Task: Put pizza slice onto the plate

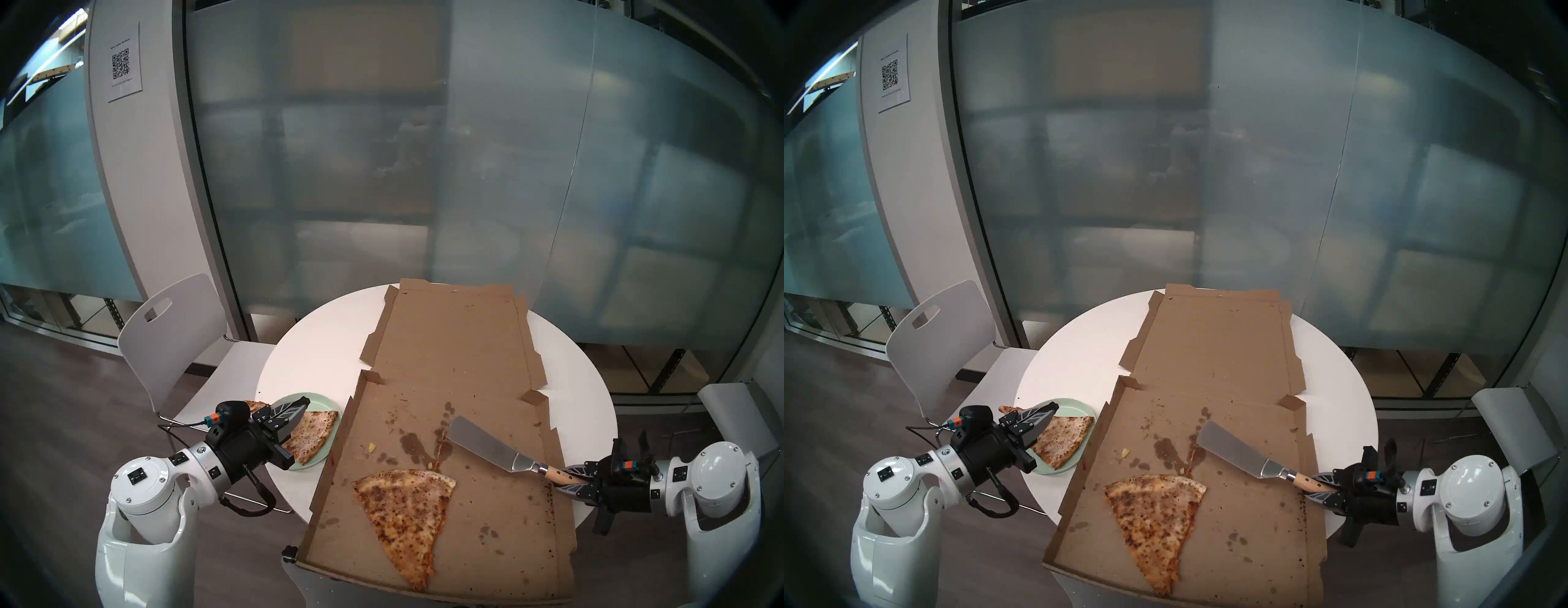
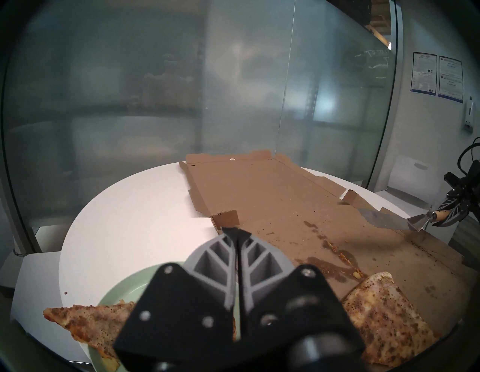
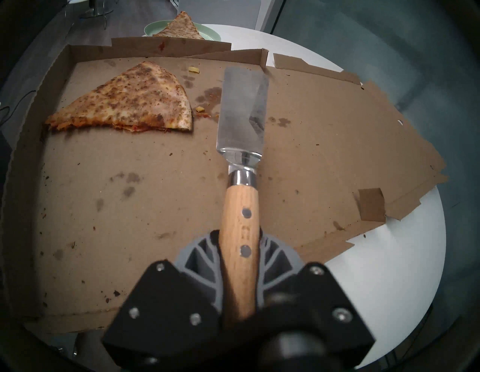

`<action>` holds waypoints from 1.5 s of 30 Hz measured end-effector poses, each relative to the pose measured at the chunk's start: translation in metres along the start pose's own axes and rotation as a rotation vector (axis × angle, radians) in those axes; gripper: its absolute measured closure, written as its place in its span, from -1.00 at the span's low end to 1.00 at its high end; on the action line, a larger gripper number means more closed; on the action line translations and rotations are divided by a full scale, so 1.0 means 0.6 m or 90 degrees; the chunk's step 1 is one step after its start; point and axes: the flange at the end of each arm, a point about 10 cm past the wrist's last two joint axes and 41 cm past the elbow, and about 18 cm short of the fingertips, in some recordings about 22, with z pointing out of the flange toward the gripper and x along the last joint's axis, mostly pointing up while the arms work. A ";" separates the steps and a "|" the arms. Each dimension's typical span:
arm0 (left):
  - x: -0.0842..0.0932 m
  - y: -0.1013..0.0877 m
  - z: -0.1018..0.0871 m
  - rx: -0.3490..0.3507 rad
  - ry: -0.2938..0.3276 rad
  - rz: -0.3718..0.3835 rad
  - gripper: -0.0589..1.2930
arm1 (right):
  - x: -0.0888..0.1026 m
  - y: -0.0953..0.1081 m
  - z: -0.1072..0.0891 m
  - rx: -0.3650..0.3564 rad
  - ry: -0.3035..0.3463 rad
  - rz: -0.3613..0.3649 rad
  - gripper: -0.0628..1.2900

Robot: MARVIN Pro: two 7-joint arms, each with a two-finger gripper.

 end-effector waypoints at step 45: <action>0.003 -0.005 0.018 -0.010 0.006 0.008 0.15 | -0.052 -0.050 0.015 -0.018 -0.010 0.036 0.48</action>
